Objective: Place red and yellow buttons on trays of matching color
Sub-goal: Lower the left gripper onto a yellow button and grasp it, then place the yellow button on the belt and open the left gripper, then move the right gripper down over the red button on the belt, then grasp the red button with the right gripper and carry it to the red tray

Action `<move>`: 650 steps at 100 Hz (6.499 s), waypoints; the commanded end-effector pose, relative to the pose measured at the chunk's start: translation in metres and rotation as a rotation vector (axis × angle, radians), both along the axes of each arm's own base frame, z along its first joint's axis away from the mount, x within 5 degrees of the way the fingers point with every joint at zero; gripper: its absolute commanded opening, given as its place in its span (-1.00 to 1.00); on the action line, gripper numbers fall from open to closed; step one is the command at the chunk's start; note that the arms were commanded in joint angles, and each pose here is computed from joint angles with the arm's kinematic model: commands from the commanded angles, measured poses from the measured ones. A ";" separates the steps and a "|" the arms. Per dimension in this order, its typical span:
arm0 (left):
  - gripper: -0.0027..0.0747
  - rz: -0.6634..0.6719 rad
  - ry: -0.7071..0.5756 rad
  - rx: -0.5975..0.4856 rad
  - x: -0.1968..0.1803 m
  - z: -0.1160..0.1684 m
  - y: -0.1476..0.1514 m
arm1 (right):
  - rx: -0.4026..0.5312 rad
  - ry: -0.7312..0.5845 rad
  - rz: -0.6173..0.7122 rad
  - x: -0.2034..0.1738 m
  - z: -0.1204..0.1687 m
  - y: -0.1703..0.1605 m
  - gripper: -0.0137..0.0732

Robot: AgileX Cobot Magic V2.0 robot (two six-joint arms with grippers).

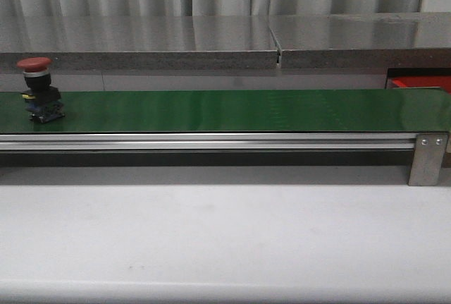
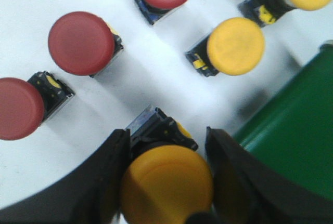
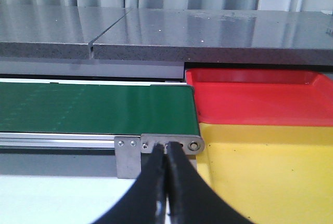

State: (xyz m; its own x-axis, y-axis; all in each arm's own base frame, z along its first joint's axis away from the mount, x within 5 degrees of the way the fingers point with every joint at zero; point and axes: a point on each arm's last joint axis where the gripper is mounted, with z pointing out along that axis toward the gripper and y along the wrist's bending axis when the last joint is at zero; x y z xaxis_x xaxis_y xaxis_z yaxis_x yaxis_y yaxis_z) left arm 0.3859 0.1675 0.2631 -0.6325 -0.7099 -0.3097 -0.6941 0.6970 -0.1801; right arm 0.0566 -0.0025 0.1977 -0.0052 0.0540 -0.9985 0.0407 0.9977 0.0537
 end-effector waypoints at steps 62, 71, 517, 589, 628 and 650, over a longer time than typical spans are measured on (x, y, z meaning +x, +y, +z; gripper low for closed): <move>-0.58 -0.306 -0.221 0.081 0.002 0.078 -0.093 | -0.012 -0.119 0.007 -0.003 0.016 0.001 -0.95; -0.58 -0.338 -0.194 0.077 0.011 0.064 -0.099 | -0.012 -0.119 0.007 -0.003 0.016 0.001 -0.95; -0.98 -0.709 -0.873 0.304 -0.324 0.088 -0.183 | -0.112 0.489 0.380 0.182 0.177 0.093 -0.80; -0.98 -0.709 -0.873 0.304 -0.324 0.088 -0.183 | -0.280 0.986 0.392 0.277 0.156 0.147 0.61; -0.98 -0.709 -0.873 0.304 -0.324 0.088 -0.183 | -0.164 1.034 0.351 0.317 0.125 0.135 0.61; -0.98 -0.709 -0.873 0.304 -0.324 0.088 -0.183 | -0.144 1.030 0.377 0.329 0.112 0.137 0.61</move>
